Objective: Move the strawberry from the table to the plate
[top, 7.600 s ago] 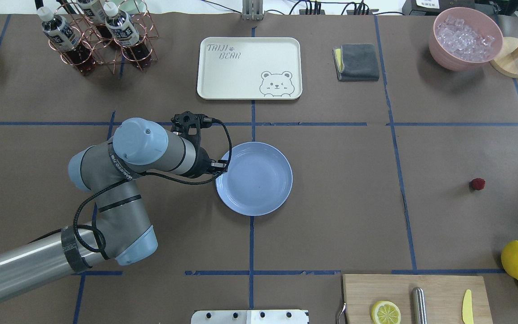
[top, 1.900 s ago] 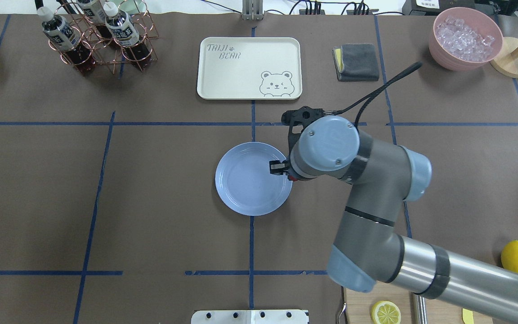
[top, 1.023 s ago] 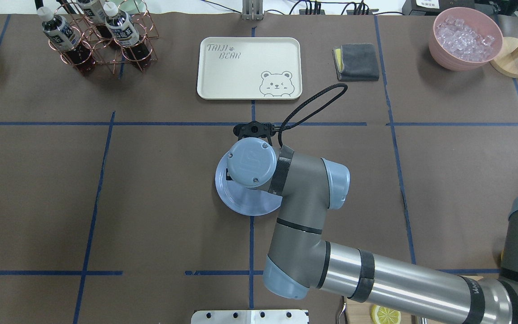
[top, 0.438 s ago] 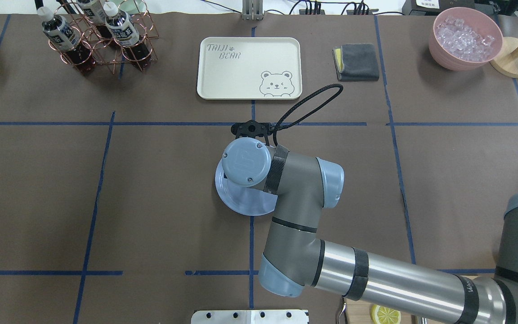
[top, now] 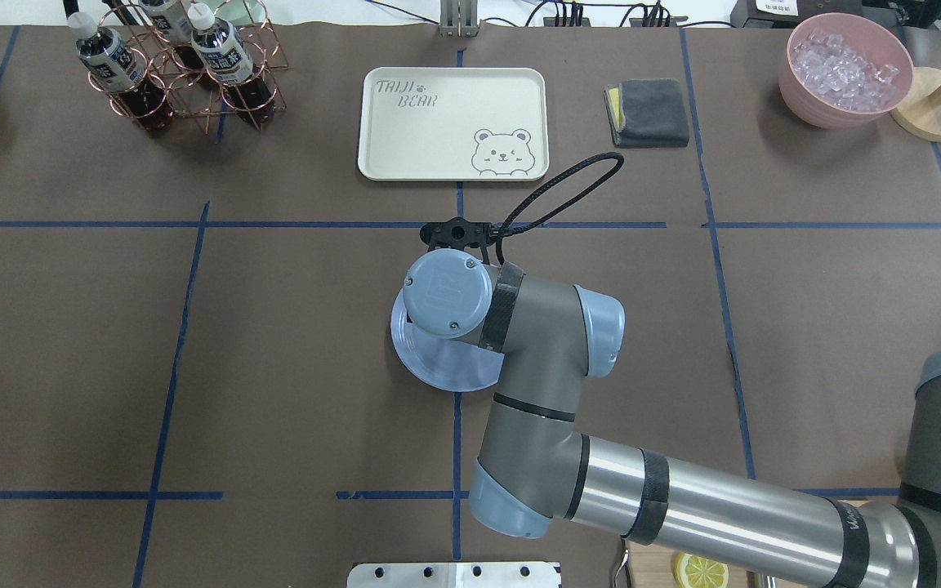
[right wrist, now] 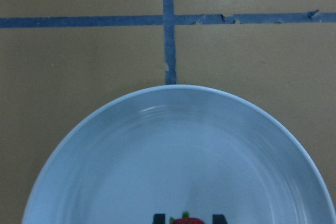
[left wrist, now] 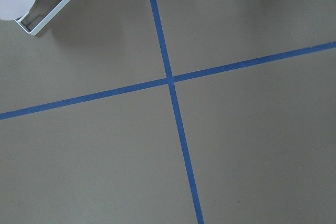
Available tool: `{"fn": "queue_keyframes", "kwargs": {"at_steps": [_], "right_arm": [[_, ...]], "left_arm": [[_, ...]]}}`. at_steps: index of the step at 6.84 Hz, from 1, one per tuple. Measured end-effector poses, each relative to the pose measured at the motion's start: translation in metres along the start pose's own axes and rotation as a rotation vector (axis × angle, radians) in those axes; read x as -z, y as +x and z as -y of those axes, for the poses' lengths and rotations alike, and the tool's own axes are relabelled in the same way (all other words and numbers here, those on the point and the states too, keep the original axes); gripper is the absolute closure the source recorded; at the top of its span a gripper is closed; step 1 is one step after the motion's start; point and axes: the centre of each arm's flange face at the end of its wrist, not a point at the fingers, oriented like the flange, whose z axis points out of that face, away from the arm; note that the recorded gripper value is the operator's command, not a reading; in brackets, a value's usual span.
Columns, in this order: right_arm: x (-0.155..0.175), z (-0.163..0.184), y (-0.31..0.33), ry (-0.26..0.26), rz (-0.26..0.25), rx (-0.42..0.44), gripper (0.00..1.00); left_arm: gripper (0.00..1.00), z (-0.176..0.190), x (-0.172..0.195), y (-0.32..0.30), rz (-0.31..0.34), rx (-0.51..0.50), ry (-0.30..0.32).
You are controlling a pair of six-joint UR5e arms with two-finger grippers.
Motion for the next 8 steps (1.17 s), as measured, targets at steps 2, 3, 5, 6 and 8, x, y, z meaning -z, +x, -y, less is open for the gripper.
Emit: {"fn": "queue_keyframes", "kwargs": {"at_steps": [2,3,5,6,8], "right_arm": [[0.002,0.000,-0.001,0.000,0.004,-0.010,0.00],[0.005,0.004,0.000,0.001,0.008,-0.010,0.00],[0.028,0.050,0.023,-0.010,0.036,-0.018,0.00],[0.041,0.093,0.061,-0.028,0.049,0.002,0.00],[0.064,0.176,0.191,-0.060,0.057,0.121,0.00]], "left_arm": [[0.00,0.000,0.000,0.000,0.000,0.001,-0.001],[0.00,0.000,0.000,0.000,0.000,0.001,-0.001],[0.00,-0.001,-0.002,-0.003,0.000,0.008,-0.007],[0.00,-0.002,-0.005,-0.005,0.000,0.018,-0.016],[0.00,-0.005,-0.009,-0.008,0.000,0.029,-0.027]]}}
